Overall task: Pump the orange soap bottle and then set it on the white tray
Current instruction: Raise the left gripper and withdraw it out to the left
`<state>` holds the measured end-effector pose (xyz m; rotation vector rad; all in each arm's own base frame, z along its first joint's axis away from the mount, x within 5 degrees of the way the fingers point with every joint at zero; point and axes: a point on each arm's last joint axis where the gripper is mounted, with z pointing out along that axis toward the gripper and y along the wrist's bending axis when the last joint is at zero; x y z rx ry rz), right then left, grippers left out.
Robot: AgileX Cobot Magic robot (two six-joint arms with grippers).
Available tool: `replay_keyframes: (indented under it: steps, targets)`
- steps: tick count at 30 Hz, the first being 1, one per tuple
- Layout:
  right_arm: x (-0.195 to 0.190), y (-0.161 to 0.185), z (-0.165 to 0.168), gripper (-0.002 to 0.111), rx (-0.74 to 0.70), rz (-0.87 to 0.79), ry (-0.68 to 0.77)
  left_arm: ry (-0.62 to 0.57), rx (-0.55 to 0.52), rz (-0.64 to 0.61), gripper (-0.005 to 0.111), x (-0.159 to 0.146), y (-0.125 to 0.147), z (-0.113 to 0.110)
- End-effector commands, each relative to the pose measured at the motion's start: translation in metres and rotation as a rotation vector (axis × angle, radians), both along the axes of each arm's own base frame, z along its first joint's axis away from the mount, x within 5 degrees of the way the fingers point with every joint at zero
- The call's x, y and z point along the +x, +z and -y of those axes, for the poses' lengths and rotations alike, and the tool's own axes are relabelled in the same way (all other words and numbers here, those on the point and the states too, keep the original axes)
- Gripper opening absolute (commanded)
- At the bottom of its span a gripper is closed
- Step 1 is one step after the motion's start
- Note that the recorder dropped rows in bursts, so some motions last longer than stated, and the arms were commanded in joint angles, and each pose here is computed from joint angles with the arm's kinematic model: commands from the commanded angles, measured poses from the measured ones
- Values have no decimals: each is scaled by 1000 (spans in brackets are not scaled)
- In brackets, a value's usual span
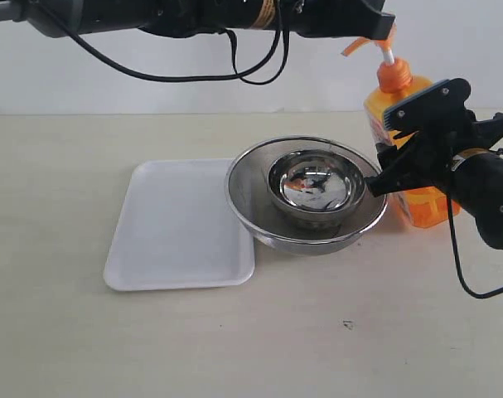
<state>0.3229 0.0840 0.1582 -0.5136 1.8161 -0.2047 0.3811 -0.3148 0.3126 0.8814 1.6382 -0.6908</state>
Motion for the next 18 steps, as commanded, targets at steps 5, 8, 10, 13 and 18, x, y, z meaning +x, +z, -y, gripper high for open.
replay_keyframes:
  steps: [5, 8, 10, 13, 18]
  targets:
    - [1, 4, -1, 0, 5, 16, 8, -5, -14, 61, 5, -10, 24, -2]
    - [1, 4, -1, 0, 5, 16, 8, -4, -24, 75, 5, -13, 32, -5]
    - [1, 4, -1, 0, 5, 18, 8, -7, -26, 98, 5, -15, 39, -7]
    - [1, 4, -1, 0, 5, 18, 8, -8, -35, 124, 5, -20, 50, -10]
    - [1, 4, -1, 0, 5, 18, 8, -9, -59, 179, 5, -31, 75, -18]
